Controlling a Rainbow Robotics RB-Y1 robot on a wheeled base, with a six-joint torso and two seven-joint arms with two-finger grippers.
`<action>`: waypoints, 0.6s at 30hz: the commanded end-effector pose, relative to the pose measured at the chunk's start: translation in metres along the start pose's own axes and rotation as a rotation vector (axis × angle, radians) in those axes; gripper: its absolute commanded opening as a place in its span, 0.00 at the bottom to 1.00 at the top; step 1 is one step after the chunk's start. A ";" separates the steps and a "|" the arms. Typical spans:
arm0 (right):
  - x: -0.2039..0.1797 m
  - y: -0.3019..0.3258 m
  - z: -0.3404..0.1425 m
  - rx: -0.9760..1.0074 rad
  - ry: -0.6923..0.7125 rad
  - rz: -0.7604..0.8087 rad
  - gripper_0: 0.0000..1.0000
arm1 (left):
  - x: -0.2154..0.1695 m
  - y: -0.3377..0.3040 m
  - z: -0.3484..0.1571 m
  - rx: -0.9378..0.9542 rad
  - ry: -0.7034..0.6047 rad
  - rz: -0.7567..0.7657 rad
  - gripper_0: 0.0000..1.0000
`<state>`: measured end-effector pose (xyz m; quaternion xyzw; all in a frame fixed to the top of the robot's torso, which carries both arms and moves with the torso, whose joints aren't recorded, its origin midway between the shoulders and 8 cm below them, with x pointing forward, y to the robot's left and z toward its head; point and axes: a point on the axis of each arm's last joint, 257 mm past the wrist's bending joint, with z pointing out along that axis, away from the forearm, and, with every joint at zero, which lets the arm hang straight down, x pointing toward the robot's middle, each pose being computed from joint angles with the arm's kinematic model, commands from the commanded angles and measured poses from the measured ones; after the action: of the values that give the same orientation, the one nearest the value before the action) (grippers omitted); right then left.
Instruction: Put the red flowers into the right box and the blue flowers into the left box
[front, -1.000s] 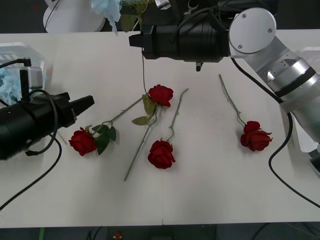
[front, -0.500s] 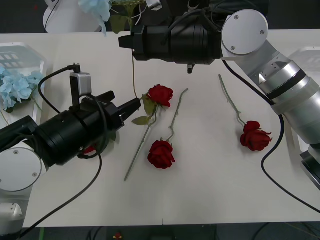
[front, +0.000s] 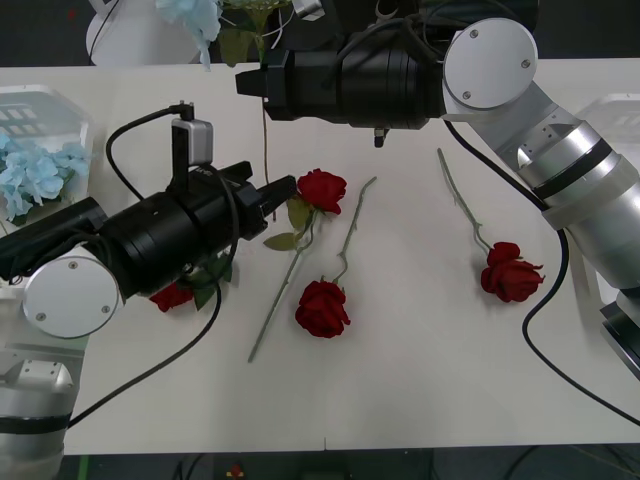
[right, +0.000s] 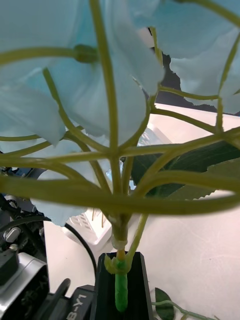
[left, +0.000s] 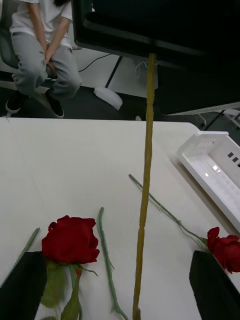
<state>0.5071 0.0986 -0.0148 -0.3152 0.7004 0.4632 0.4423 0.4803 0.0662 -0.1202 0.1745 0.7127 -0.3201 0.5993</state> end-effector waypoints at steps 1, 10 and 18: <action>-0.025 0.043 0.013 -0.073 -0.027 -0.079 0.00 | -0.017 -0.015 0.020 0.023 -0.032 0.091 0.33; -0.025 0.043 0.012 -0.075 -0.027 -0.072 0.00 | -0.014 -0.016 0.023 0.024 -0.026 0.088 0.00; -0.026 0.043 0.009 -0.079 -0.027 -0.045 0.84 | -0.015 -0.013 0.022 0.018 -0.028 0.084 0.00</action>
<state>0.5041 0.1005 -0.0140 -0.3130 0.6992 0.4709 0.4376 0.4898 0.0598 -0.1255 0.1785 0.7171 -0.3122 0.5970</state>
